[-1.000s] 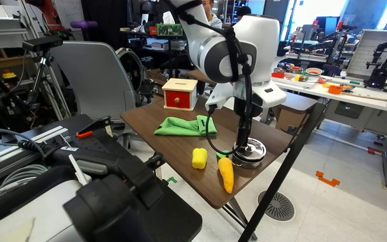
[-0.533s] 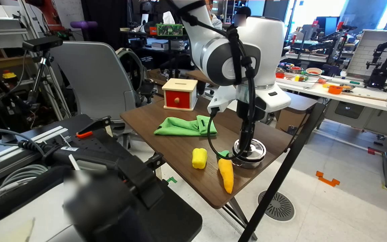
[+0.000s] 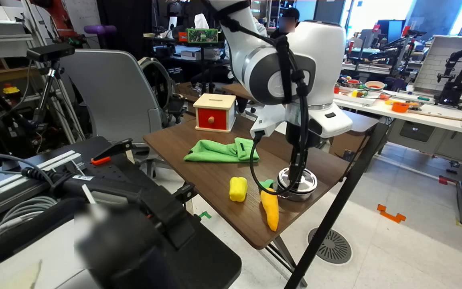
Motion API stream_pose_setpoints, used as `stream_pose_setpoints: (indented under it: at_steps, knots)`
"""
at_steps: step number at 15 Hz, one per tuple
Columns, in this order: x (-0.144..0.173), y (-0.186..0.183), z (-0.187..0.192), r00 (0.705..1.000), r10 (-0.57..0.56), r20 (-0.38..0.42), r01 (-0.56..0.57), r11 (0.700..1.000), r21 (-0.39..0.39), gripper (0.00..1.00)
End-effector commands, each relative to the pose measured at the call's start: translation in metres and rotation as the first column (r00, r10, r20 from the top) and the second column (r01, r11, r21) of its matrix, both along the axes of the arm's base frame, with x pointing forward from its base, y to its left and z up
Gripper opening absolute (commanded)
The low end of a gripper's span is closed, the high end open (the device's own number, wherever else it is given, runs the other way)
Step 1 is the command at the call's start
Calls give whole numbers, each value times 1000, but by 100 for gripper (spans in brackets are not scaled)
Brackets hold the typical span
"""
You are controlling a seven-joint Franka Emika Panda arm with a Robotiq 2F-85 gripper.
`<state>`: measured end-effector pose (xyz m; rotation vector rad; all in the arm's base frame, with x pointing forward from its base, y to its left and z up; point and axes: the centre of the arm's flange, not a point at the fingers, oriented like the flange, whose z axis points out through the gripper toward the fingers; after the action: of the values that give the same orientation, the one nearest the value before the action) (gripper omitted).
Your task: Remove the lid from the pot and put it on the table
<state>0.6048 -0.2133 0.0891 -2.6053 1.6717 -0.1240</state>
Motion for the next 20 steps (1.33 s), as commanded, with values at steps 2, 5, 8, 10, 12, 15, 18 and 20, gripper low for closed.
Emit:
stream_pose_setpoints:
  at_steps: [2,5,8,10,12,15,18,20]
  knots:
    - [4,-5,-4,1000,14,9,-14,1000,25,20]
    - [4,-4,-6,999,33,4,-33,999,28,1]
    - [4,-2,-4,999,47,3,-47,999,27,5]
    - [5,3,11,998,59,19,-60,997,38,5]
    - [8,11,30,996,81,39,-83,996,42,5]
    - [23,23,62,990,114,80,-117,993,31,5]
    - [45,32,81,985,132,109,-136,990,33,5]
    - [61,38,81,983,146,114,-152,987,45,5]
